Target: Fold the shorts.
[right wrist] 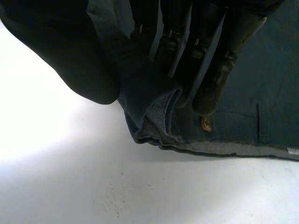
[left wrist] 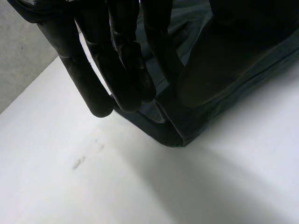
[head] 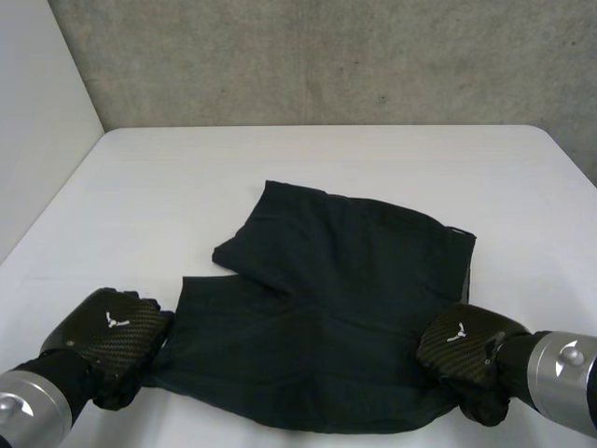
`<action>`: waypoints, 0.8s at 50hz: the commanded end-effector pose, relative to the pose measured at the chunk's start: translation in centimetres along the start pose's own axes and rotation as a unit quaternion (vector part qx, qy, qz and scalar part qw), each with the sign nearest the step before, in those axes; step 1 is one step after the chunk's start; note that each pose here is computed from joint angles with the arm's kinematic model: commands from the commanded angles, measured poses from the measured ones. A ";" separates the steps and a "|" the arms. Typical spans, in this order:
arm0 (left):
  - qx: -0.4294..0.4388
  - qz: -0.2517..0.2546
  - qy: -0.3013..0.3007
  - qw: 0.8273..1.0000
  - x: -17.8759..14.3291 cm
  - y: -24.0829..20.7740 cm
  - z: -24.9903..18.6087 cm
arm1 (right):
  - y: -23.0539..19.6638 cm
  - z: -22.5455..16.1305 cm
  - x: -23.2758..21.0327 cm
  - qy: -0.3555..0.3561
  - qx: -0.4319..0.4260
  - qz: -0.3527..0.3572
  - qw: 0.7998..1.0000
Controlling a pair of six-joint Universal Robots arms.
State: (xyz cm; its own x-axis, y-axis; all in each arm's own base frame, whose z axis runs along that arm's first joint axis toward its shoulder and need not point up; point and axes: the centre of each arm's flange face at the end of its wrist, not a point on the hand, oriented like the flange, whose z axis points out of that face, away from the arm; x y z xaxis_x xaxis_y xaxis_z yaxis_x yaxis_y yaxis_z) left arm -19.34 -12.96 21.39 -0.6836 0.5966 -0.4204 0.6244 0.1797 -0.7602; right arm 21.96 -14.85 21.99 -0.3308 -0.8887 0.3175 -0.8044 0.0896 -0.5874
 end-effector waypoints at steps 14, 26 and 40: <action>0.234 0.032 -0.127 0.963 -1.7 -12.2 16.3 | -1.1 6.8 10.8 0.199 0.073 0.092 0.973; 0.274 0.020 -0.170 0.946 -0.8 -14.5 27.6 | -1.3 12.9 16.7 0.299 0.111 0.077 0.945; 0.296 0.003 -0.137 0.945 2.6 -12.3 31.6 | -0.2 16.9 19.7 0.377 0.122 0.081 0.914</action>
State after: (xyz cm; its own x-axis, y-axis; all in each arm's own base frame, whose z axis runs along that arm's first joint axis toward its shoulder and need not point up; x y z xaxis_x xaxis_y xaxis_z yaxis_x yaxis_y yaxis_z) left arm -40.01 -38.86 15.09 -0.7963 0.3207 -0.5129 0.4065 -0.3443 -0.8463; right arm 24.07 -39.13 16.36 -0.7385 -0.3466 0.5784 -0.6204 0.0130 -0.7842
